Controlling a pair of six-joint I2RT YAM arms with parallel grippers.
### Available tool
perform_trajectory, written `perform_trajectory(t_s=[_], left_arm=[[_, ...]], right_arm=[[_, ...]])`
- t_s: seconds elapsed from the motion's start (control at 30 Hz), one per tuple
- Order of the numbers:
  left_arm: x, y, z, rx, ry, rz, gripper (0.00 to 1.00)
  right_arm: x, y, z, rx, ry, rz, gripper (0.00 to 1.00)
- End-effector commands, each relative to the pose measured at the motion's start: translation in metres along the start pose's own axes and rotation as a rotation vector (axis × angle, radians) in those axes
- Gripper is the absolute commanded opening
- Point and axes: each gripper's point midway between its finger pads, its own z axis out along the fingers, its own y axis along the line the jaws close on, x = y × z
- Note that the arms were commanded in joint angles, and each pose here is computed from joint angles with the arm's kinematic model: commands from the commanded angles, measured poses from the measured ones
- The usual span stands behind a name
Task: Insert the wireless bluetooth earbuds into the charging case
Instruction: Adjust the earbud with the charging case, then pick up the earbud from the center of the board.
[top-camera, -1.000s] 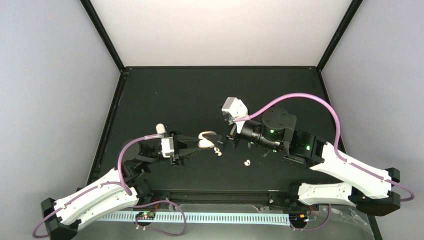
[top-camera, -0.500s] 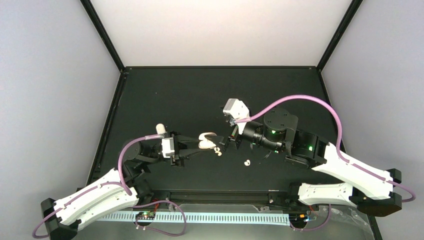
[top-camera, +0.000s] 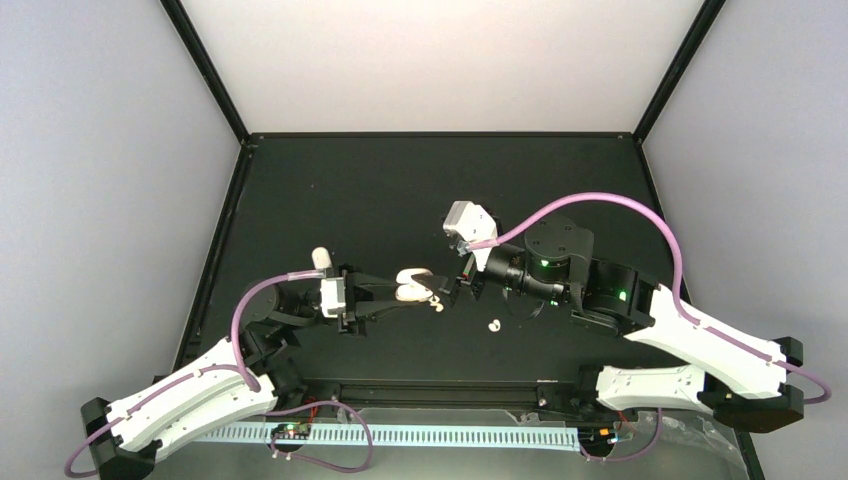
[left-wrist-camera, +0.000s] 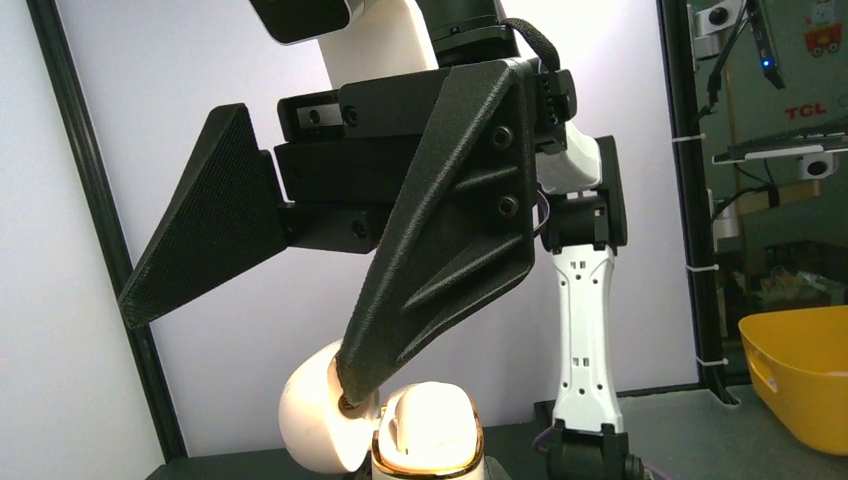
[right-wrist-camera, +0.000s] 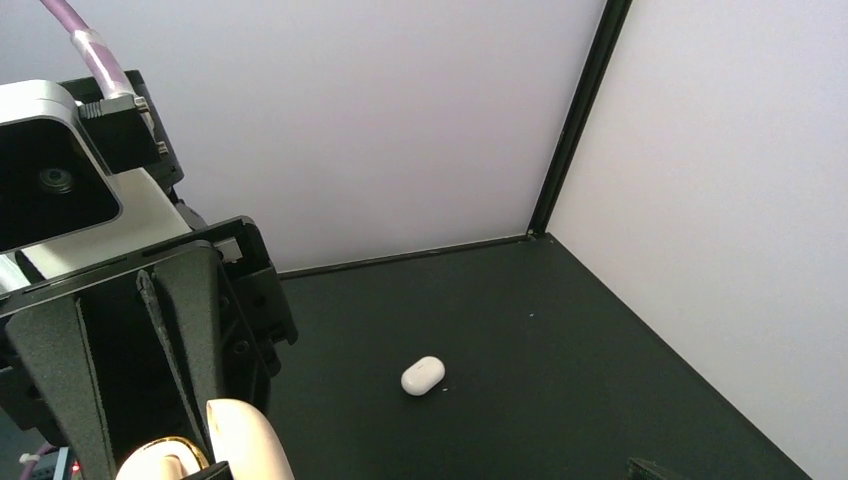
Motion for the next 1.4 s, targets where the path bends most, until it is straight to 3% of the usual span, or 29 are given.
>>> perform_trajectory(t_s=[0.0,0.2,0.37,0.57,0.83,1.17,1.37], left_arm=[[-0.017,-0.004,0.0,0.018,-0.044,0.017,0.02],[0.0,0.029,-0.017,-0.223,-0.009,0.016,0.02],[0.003,0.045,-0.043,-0.387,-0.023,0.004,0.01],[-0.001,0.042,-0.061,-0.426,-0.04,0.005,0.01],[-0.005,0.034,-0.067,-0.41,-0.029,0.055,0.02],[-0.004,0.03,-0.068,-0.395,-0.002,0.064,0.02],[-0.005,0.029,-0.069,-0.388,-0.006,0.061,0.02]], right_arm=[[-0.011,-0.008,-0.008,0.034,-0.025,-0.006,1.0],[-0.038,-0.017,-0.044,0.065,-0.159,0.043,1.0],[0.002,-0.046,-0.049,0.184,-0.131,0.163,1.0],[0.13,-0.067,0.002,0.186,0.129,0.447,0.96],[0.272,-0.047,0.065,0.157,0.485,0.616,0.81],[0.351,-0.041,0.093,0.211,0.689,0.725,0.58],[0.371,-0.044,0.093,0.252,0.751,0.702,0.55]])
